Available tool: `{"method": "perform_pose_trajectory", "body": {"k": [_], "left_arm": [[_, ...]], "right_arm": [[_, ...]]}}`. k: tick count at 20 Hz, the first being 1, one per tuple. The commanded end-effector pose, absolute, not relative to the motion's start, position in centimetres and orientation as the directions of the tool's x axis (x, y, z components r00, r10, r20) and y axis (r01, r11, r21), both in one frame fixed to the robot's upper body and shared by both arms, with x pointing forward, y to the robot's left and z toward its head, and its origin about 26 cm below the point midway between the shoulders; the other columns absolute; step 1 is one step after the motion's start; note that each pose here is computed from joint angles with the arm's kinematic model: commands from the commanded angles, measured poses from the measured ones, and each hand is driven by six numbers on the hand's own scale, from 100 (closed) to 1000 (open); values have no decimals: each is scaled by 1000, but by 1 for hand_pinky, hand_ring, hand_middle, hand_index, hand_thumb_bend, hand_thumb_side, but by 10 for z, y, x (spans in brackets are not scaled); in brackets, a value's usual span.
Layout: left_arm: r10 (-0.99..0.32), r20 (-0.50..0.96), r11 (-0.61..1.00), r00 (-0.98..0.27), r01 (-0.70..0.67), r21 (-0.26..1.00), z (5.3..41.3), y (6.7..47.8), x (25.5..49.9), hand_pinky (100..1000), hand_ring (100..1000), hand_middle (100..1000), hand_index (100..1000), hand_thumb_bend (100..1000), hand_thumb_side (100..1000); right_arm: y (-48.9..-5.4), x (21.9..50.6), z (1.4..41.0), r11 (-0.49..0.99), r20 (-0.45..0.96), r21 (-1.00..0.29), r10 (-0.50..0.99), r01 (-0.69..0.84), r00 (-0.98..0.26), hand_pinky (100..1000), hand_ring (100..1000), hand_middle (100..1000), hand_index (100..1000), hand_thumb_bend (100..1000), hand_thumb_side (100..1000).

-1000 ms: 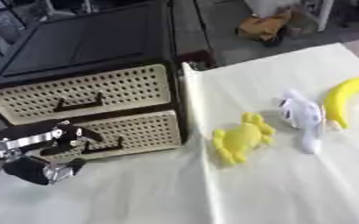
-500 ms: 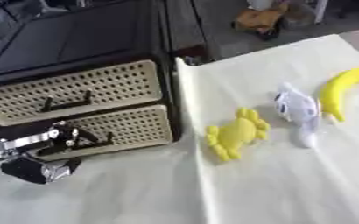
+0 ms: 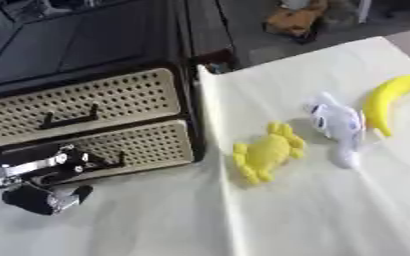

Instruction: Pick up objects from table and place into drawer.

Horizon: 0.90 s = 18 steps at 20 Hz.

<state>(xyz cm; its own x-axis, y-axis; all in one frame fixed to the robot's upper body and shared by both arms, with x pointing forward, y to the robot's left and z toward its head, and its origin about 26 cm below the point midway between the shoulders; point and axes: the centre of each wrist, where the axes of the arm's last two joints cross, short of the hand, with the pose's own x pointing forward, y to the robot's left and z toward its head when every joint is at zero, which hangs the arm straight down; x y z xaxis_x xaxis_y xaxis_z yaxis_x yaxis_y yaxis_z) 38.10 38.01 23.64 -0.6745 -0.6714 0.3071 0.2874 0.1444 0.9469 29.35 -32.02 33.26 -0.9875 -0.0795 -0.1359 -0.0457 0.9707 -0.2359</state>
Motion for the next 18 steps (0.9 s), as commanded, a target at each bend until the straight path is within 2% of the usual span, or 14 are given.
{"method": "perform_pose_trajectory", "body": {"k": [1,7,9,12,18], "left_arm": [[-665,257,50,-701,301,952,246,387,379,100,100,100,854,100,372],[-646,238,35,-726,284,958,260,385,374,100,100,100,897,100,359],[-647,223,27,-729,271,962,264,385,372,100,100,100,959,100,352],[-652,187,4,-734,244,970,269,383,369,100,100,100,991,100,343],[-626,140,-74,-767,237,969,286,370,356,100,100,100,971,100,328]], "right_arm": [[-322,288,341,970,-164,-243,-74,-33,-984,739,861,776,912,100,1000],[-323,288,339,971,-157,-238,-68,-29,-985,739,862,775,911,100,1000],[-323,288,338,971,-154,-237,-67,-29,-986,740,862,775,911,100,1000],[-323,288,337,971,-150,-236,-63,-26,-987,740,862,775,910,100,1000],[-326,288,334,972,-138,-234,-49,-16,-989,740,863,775,911,100,1000]]}}
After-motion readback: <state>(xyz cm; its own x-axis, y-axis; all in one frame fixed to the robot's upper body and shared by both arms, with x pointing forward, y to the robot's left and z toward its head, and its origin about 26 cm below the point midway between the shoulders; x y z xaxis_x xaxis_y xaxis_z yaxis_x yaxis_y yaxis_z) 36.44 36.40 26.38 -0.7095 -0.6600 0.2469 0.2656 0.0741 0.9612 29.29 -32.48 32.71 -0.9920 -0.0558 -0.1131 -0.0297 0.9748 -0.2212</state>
